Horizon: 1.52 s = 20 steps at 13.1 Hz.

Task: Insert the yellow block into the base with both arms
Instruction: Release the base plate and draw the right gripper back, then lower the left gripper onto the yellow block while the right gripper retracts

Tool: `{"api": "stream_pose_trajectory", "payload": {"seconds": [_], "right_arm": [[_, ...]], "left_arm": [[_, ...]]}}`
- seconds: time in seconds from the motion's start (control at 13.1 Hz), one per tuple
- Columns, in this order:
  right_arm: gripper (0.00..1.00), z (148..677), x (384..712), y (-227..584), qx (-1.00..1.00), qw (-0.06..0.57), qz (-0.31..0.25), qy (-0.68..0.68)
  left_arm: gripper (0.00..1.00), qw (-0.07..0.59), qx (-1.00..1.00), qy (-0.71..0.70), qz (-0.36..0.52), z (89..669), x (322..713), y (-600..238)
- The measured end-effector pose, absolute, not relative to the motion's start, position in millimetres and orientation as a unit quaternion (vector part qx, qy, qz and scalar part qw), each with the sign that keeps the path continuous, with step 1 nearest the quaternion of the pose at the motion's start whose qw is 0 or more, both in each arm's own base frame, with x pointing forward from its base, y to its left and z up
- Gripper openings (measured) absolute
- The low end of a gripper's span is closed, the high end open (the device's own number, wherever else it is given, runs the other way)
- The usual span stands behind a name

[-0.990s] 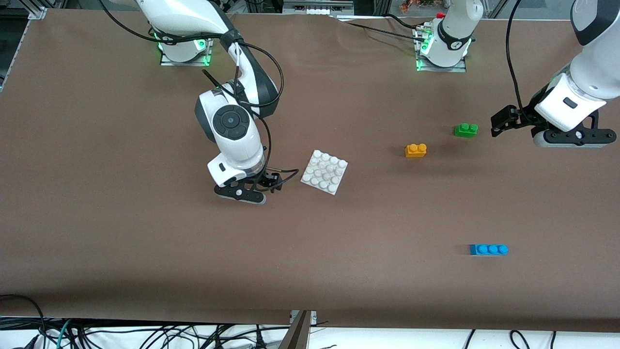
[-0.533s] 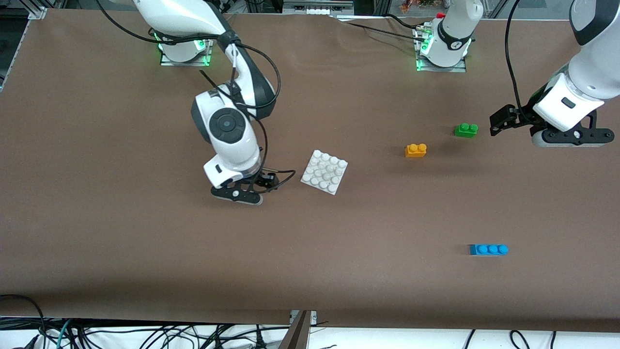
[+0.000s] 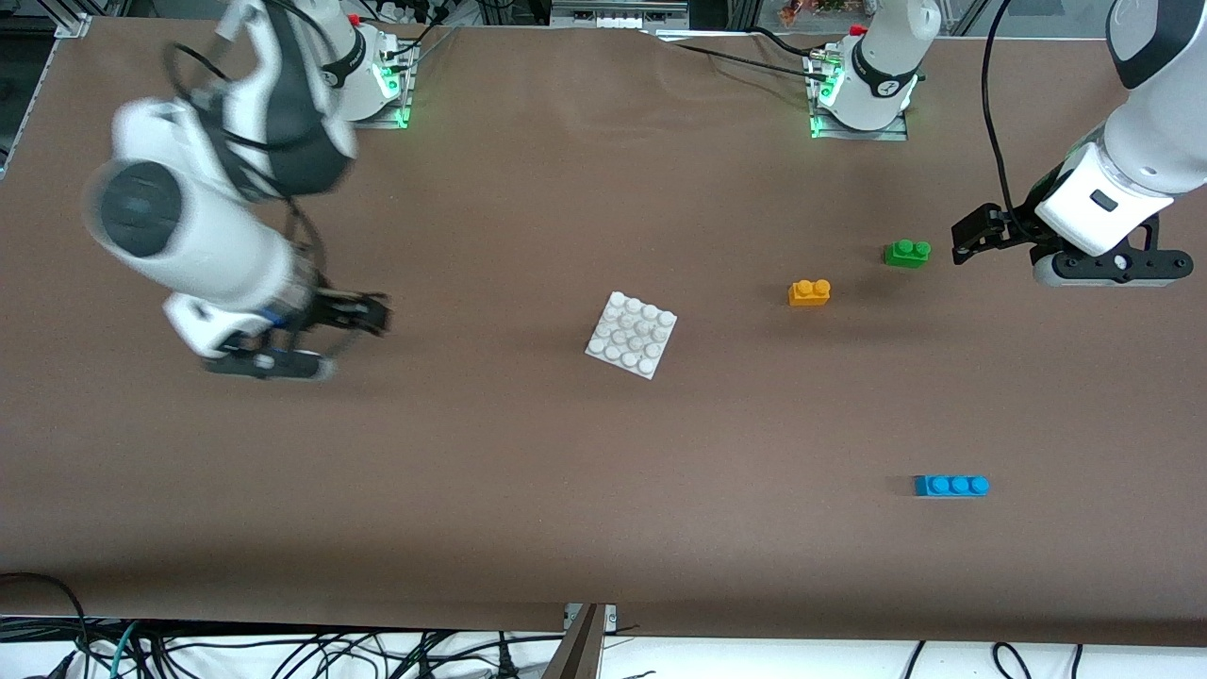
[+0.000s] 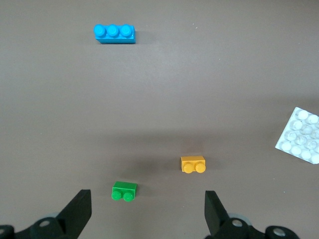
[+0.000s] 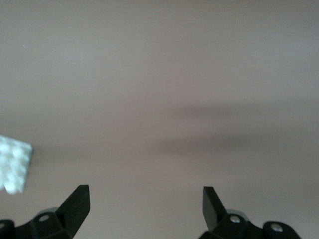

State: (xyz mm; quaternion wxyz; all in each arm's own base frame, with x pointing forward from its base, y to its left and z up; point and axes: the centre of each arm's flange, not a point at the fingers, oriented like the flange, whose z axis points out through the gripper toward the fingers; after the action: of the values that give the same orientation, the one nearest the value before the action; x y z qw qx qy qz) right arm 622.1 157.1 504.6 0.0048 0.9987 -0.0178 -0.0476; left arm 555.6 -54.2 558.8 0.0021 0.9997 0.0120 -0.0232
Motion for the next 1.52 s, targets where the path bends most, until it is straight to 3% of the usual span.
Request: {"api": "stream_pose_trajectory", "payload": {"seconds": [0.23, 0.46, 0.99, 1.52], "right_arm": [[1.00, 564.0, 591.9, 84.6, 0.997, -0.010, -0.077, -0.014], [1.00, 588.7, 577.4, 67.3, 0.997, -0.023, -0.073, -0.019], [1.00, 582.9, 579.0, 53.4, 0.997, -0.018, -0.077, -0.016], [1.00, 564.4, 586.3, 42.9, 0.997, -0.004, -0.074, -0.001]], "left_arm": [[1.00, 0.001, 0.999, 0.008, -0.033, 555.7, 553.9, -58.6], [1.00, -0.005, 0.997, -0.012, -0.080, 541.6, 545.0, -78.8], [1.00, -0.003, 0.993, -0.043, -0.110, 434.7, 551.1, -120.4], [1.00, 0.001, 0.997, -0.026, -0.074, 316.6, 499.8, -159.7]]}}
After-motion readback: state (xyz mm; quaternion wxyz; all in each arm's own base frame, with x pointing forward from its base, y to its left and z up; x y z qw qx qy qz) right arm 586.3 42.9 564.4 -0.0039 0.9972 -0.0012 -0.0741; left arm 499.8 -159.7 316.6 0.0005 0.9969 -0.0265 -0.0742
